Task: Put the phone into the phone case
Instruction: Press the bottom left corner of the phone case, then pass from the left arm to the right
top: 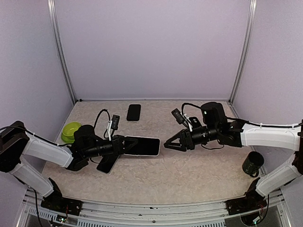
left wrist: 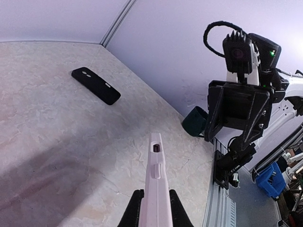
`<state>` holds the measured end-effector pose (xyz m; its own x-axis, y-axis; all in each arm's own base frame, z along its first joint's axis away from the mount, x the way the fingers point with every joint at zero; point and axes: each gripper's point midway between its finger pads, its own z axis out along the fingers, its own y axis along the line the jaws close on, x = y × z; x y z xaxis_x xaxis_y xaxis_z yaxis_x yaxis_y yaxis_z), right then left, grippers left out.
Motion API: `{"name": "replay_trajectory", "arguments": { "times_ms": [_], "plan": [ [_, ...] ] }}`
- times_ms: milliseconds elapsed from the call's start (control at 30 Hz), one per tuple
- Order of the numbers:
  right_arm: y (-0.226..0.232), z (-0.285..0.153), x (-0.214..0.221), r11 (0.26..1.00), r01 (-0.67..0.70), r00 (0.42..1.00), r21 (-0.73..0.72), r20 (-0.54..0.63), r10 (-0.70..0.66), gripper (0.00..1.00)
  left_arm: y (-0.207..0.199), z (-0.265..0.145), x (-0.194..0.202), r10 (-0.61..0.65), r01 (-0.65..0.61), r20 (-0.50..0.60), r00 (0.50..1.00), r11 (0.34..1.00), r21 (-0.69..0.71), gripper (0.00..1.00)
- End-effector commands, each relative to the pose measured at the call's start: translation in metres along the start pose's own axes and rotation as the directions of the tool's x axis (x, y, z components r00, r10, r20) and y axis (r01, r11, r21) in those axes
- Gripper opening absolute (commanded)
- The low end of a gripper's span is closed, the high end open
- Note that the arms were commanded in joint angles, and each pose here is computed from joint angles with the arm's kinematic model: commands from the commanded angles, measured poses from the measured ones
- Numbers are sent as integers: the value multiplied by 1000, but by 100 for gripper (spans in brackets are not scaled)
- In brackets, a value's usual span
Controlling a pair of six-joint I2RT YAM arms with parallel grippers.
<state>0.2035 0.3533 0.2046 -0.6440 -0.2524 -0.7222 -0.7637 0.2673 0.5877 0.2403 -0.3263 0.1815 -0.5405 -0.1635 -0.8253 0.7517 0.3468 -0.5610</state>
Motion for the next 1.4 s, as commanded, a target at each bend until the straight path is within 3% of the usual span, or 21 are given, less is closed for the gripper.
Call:
{"name": "replay_trajectory", "arguments": {
  "times_ms": [0, 233, 333, 633, 733, 1033, 1100, 1367],
  "plan": [
    [-3, -9, -8, 997, 48, 999, 54, 16, -49, 48, -15, 1, -27, 67, -70, 73, 995, 997, 36, 0],
    [-23, -5, 3, 982, 110, 994, 157, 2, -111, 60, -17, 7, -20, 63, -64, 18, 998, 997, 53, 0],
    [-28, -6, 6, 965, 163, 986, 204, 3, -167, 72, -16, 10, -18, 57, -57, -4, 998, 997, 56, 0],
    [-32, -11, 4, 922, 267, 958, 282, 29, -286, 79, -20, 21, -9, 53, -48, -74, 996, 996, 74, 0],
    [-31, -12, 2, 904, 300, 945, 303, 32, -325, 87, -20, 26, -6, 54, -46, -105, 993, 996, 74, 0],
    [-22, -8, -3, 860, 389, 907, 331, 25, -420, 91, -23, 40, 2, 43, -33, -173, 984, 998, 62, 0],
    [-19, -6, -4, 849, 408, 897, 334, 24, -441, 99, -23, 43, 3, 38, -28, -184, 982, 998, 57, 0],
    [-12, 11, 0, 758, 529, 832, 382, -59, -551, 100, -29, 51, 4, 25, -13, -209, 978, 998, 58, 0]
  ]
}}
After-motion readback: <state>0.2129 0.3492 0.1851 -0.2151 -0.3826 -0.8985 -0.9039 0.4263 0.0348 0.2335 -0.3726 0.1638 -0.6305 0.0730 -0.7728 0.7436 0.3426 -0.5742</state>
